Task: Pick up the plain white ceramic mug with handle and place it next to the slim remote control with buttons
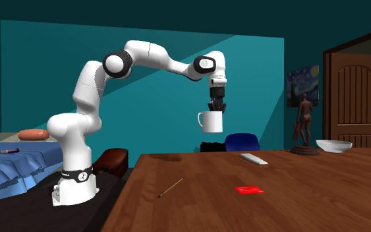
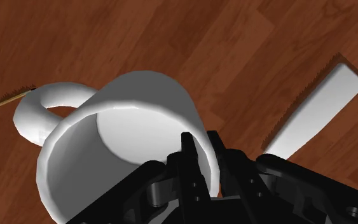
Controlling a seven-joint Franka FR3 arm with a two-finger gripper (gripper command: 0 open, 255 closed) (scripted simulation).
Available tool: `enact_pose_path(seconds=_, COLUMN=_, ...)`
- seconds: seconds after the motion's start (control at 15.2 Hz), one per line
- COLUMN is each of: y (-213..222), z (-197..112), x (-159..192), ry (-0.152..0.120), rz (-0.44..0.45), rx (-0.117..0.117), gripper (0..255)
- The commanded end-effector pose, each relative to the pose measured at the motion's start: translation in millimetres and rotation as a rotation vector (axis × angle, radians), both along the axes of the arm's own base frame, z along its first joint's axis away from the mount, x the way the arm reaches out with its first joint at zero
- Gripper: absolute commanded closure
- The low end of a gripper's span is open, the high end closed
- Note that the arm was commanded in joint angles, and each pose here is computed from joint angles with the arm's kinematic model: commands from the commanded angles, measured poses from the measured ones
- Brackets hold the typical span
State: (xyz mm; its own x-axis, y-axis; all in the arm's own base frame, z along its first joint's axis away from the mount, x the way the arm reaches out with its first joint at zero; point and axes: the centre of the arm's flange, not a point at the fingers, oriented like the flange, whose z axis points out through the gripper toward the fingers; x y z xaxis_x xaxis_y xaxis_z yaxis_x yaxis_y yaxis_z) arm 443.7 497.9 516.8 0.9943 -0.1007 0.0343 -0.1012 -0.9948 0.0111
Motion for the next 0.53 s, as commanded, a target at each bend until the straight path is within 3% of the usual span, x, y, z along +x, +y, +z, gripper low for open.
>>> enact_pose_path(seconds=0.0, y=20, z=1, x=-11, ry=0.0, rz=-0.002, rx=0.0, gripper=255)
enact_pose_path(seconds=0.46, y=20, z=-36, x=-11, ry=0.0, rz=-0.002, rx=0.0, gripper=255)
